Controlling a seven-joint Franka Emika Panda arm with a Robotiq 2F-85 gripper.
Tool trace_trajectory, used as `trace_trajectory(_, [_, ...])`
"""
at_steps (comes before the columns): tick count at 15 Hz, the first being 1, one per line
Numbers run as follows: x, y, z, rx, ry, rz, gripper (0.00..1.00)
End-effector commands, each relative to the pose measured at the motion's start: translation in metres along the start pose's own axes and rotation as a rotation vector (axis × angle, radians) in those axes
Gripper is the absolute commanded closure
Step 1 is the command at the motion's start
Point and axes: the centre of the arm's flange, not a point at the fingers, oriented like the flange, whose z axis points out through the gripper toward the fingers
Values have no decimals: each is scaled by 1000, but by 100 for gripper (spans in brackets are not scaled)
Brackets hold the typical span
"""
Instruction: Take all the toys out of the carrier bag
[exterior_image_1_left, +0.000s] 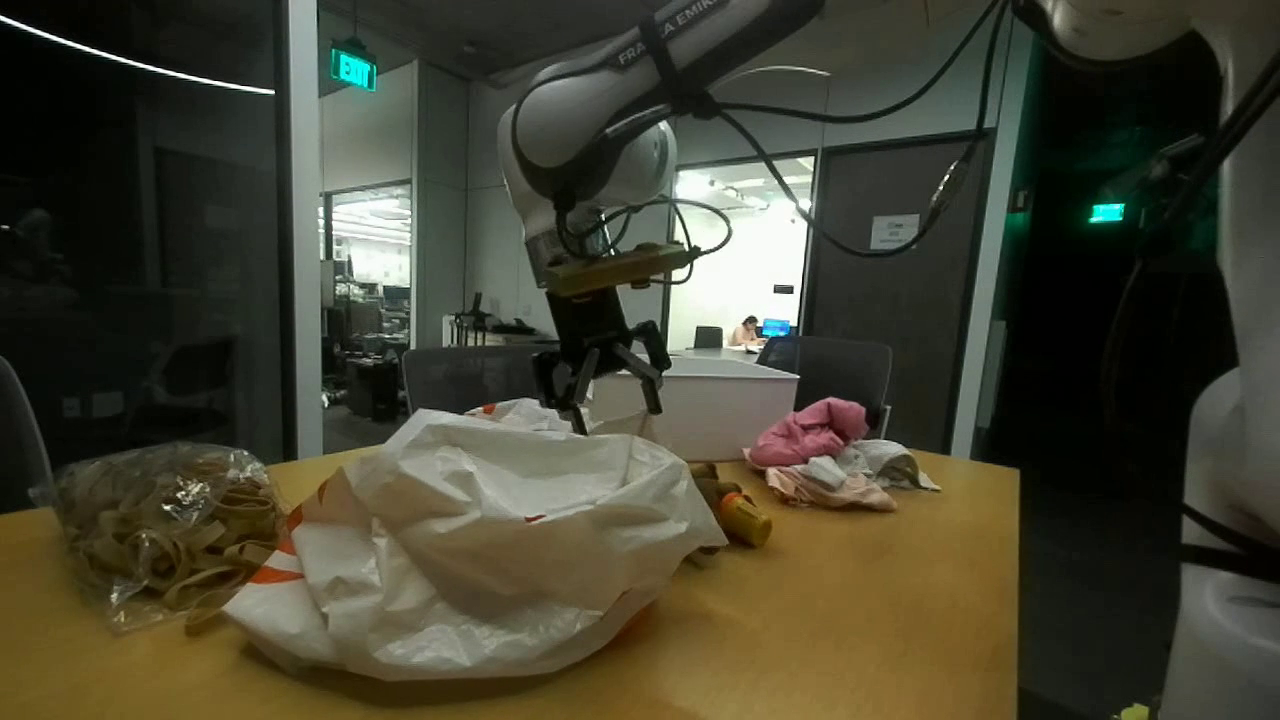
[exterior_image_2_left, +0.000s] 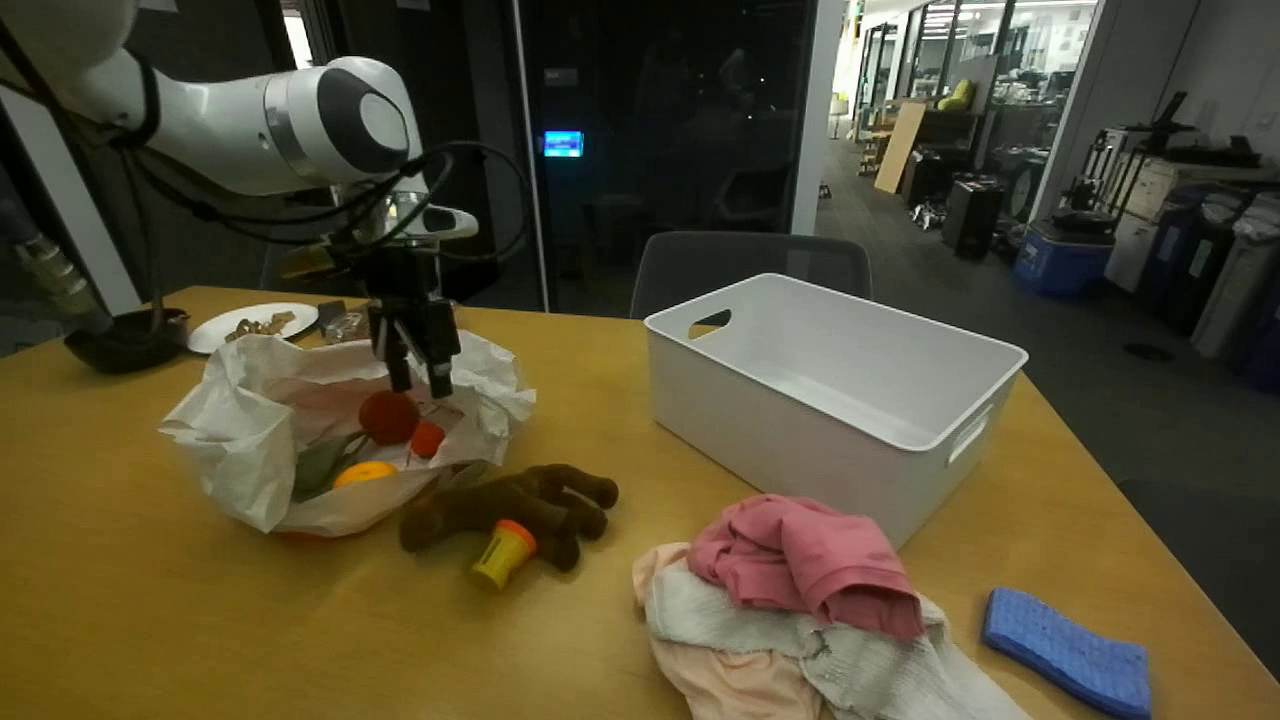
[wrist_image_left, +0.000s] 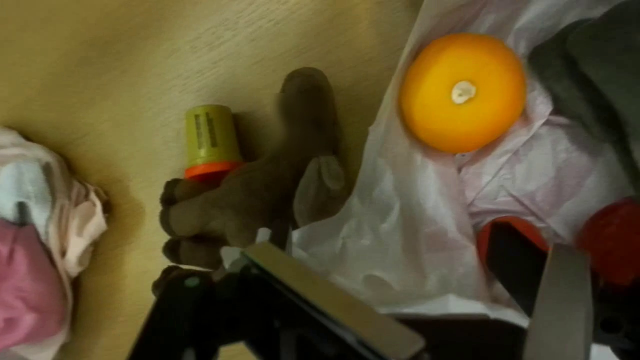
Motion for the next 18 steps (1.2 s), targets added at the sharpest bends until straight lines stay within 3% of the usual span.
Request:
trace_trajectory(1, [-4, -9, -16, 84, -52, -174, 0])
trace_trajectory(6, [17, -40, 16, 163, -148, -411, 0])
trace_trajectory(10, [42, -72, 47, 174, -196, -618, 0])
trace_trajectory(14, [44, -100, 53, 197, -146, -769, 0])
trace_trajectory(18, [56, -109, 60, 194, -129, -822, 0])
